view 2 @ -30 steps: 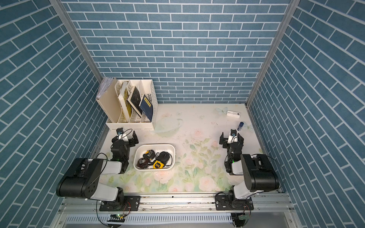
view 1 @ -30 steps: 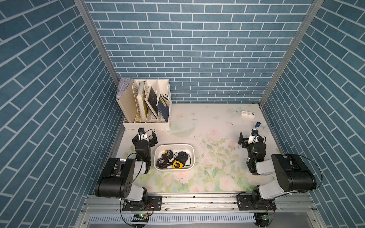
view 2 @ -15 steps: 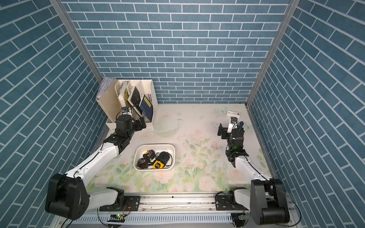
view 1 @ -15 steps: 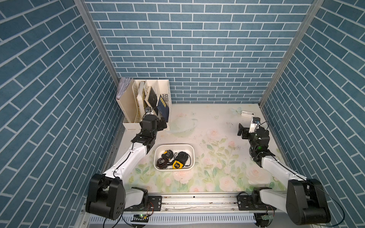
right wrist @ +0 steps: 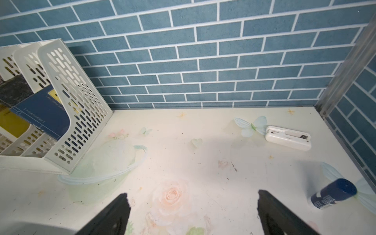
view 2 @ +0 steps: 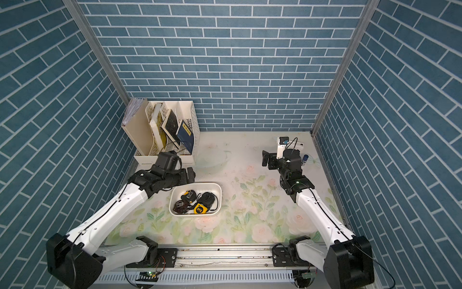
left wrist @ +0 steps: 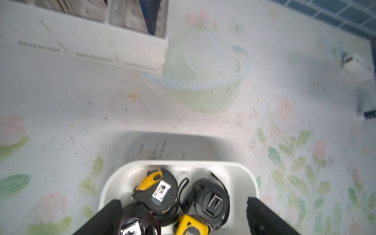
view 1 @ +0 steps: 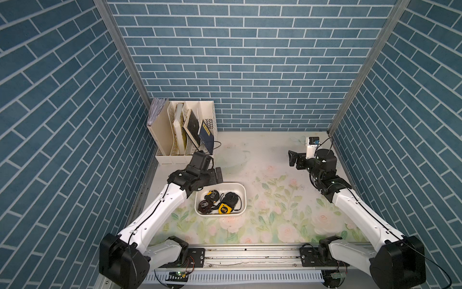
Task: Take the tape measure out of the storage box
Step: Pick up the tape measure from the storage box.
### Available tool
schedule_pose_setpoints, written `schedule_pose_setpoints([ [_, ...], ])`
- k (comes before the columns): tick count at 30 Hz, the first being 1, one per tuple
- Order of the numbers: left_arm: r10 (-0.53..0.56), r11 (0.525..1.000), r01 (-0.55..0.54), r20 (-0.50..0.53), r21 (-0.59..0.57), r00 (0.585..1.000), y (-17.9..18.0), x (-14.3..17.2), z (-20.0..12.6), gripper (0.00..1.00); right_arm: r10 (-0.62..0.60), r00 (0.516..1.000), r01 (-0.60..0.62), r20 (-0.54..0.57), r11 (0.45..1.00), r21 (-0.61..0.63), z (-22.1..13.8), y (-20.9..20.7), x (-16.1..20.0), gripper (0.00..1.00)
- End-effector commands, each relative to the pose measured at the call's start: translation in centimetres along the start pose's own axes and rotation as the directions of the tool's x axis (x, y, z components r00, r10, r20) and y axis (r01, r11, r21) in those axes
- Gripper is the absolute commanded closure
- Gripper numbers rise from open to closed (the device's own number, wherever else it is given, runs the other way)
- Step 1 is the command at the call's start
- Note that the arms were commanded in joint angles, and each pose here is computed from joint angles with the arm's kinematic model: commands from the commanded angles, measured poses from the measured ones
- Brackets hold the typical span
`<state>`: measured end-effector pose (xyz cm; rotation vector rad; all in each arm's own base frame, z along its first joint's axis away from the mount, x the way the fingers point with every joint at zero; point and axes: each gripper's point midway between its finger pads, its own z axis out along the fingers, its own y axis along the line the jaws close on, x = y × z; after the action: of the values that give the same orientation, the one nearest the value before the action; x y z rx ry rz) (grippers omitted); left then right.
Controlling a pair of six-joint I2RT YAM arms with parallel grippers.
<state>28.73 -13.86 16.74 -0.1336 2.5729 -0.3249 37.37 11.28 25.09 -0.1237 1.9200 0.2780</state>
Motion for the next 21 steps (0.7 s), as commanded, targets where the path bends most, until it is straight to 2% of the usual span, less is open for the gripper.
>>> schedule_pose_setpoints([
  [1, 0.040, 0.995, -0.051, -0.144, -0.080, 0.989, 0.0, 4.1, 2.1, 0.00, -0.002, 0.998, 0.006, -0.066, 0.998, 0.062, 0.0, -0.9, 0.8, 0.00],
  [9, 0.010, 0.984, -0.043, -0.187, -0.176, 0.982, 1.3, 6.5, 4.1, 0.00, 0.015, 0.994, -0.007, -0.106, 0.997, 0.075, -0.5, -1.0, 3.1, 0.00],
  [17, 0.008, 0.962, -0.064, -0.204, -0.266, 0.979, 3.3, 7.1, 5.8, 0.00, 0.004, 0.994, 0.006, -0.108, 0.996, 0.092, -0.7, -1.3, 3.3, 0.00],
  [21, -0.019, 0.958, -0.039, -0.199, -0.286, 0.980, 4.3, 7.0, 6.7, 0.00, 0.009, 0.994, 0.002, -0.111, 0.996, 0.092, -0.6, -1.3, 3.5, 0.00],
])
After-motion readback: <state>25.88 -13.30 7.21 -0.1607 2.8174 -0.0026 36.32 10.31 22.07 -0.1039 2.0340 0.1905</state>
